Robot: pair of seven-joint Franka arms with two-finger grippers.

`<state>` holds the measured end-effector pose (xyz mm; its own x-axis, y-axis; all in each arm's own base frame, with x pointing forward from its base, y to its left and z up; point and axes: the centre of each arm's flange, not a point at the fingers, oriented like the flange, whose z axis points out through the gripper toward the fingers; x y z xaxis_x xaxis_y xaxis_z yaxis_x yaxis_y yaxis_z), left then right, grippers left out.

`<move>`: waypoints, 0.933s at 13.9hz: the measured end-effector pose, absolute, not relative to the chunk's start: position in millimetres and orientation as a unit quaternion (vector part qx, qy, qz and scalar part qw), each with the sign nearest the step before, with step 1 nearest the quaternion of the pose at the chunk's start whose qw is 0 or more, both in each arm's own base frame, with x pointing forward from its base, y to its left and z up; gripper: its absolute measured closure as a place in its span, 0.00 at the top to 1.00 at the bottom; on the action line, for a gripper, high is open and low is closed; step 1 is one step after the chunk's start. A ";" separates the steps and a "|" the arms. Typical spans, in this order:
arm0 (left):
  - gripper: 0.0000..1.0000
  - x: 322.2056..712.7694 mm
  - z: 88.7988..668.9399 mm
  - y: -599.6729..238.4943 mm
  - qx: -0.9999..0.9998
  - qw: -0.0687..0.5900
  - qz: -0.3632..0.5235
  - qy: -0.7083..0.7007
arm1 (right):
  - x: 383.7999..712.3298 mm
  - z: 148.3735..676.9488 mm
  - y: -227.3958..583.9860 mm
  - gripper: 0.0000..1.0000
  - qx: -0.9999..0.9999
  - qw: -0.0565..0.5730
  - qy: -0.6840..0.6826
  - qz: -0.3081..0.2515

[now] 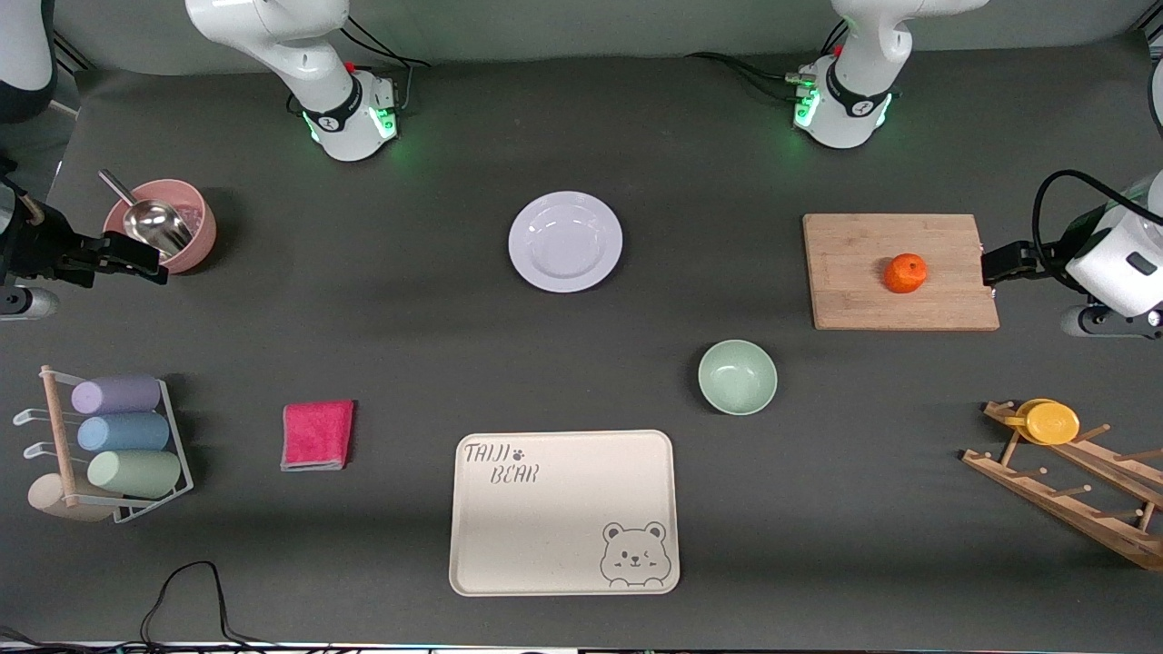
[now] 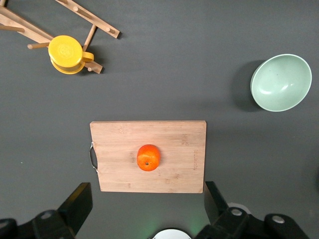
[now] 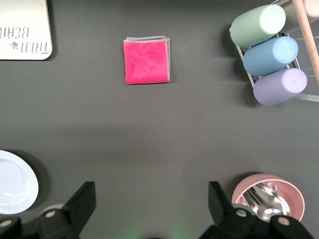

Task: Place orange and plate with both arms

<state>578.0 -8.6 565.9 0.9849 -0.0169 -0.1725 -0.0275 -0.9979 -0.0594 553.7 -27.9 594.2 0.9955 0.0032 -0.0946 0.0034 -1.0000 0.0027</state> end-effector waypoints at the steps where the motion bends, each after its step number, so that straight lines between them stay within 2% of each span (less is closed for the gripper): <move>1: 1.00 577.0 565.4 -2.9 -0.995 0.031 0.091 0.007 | 548.9 600.2 -27.4 1.00 0.999 0.001 0.002 -0.046; 4: 1.00 567.1 565.1 16.3 -0.992 0.029 0.121 -0.007 | 529.8 619.3 -27.0 1.00 0.999 -0.003 -0.001 -0.043; 7: 1.00 543.6 580.7 32.6 -0.993 0.028 0.116 -0.022 | 496.6 626.1 -16.3 1.00 0.999 -0.009 -0.025 -0.040; 10: 1.00 474.2 598.3 34.0 -0.993 0.030 0.106 -0.029 | 455.3 628.1 17.9 1.00 0.998 -0.014 -0.045 -0.030; 13: 1.00 398.2 598.7 38.6 -0.995 0.027 0.088 -0.039 | 430.7 619.8 54.6 1.00 0.998 -0.016 -0.052 -0.026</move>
